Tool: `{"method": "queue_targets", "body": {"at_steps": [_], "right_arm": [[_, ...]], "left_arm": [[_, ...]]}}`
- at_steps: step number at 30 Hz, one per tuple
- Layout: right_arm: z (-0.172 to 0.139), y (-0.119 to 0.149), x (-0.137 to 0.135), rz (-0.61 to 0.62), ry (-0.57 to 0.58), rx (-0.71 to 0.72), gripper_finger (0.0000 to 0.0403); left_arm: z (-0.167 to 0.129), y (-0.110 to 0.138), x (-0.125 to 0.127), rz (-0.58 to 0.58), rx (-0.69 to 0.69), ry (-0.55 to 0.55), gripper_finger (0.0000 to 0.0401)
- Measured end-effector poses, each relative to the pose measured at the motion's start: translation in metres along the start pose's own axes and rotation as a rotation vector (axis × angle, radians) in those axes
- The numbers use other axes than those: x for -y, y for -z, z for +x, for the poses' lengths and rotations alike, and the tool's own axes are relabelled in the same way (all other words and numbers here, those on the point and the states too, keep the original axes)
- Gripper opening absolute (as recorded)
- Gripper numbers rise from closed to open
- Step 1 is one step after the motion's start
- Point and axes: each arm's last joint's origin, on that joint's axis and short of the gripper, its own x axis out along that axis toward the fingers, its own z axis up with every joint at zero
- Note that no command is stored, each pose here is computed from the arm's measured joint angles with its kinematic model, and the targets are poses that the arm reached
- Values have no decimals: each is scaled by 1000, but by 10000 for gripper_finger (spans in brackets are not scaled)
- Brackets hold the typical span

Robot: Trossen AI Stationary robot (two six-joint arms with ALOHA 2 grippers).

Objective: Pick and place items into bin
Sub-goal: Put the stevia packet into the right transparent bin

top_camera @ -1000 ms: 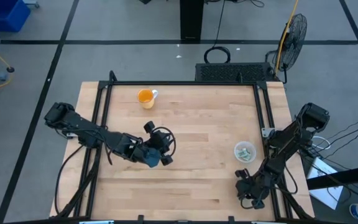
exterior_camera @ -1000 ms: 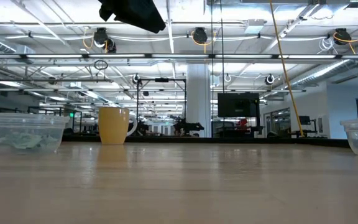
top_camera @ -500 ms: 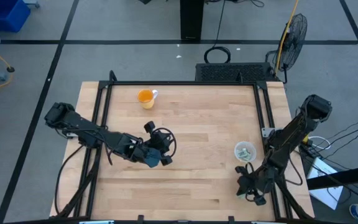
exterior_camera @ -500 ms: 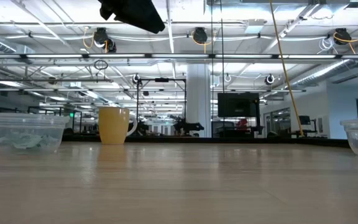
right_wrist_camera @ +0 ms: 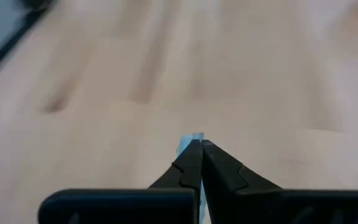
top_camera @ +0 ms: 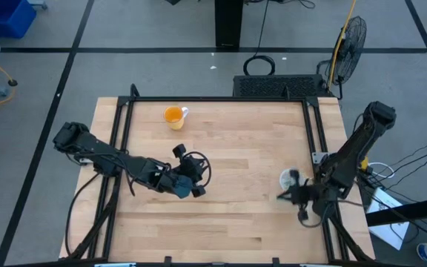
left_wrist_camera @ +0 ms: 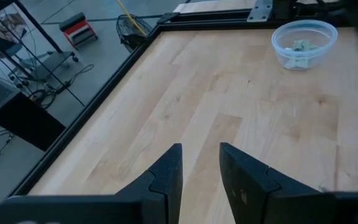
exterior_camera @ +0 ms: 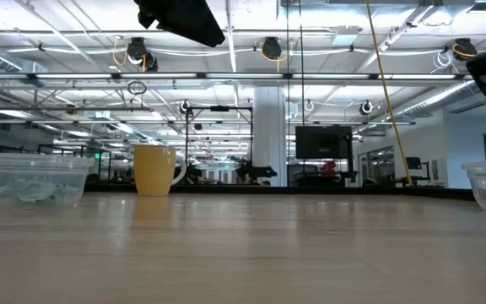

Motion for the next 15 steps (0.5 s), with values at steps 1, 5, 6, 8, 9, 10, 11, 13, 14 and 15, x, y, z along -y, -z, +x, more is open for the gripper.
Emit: {"method": "queue_targets", "body": {"at_steps": [1,5,6,8,9,10,11,13,14,15], "right_arm": [[-5,0,6,5,44,19,0],[-19,5,25,42,151,19,0],[-22,8,29,52,164,-2,0],[-26,15,36,72,180,-62,0],[-28,18,39,83,189,-94,0],[-29,21,41,91,203,-121,0],[-29,24,43,99,214,-149,0],[-31,28,46,112,231,-198,0],[-31,29,47,126,234,-215,0],[-31,29,47,141,236,-218,0]], "left_arm": [[0,0,0,0,0,0,113],[0,0,0,-1,0,0,113],[0,0,0,-1,0,0,113],[0,0,0,-1,0,0,113],[0,0,0,-1,0,0,113],[0,0,0,-1,0,0,113],[0,0,0,-1,0,-1,113],[0,0,0,-2,0,-2,113],[0,0,0,-2,0,-2,113],[0,0,0,-2,0,-2,113]]}}
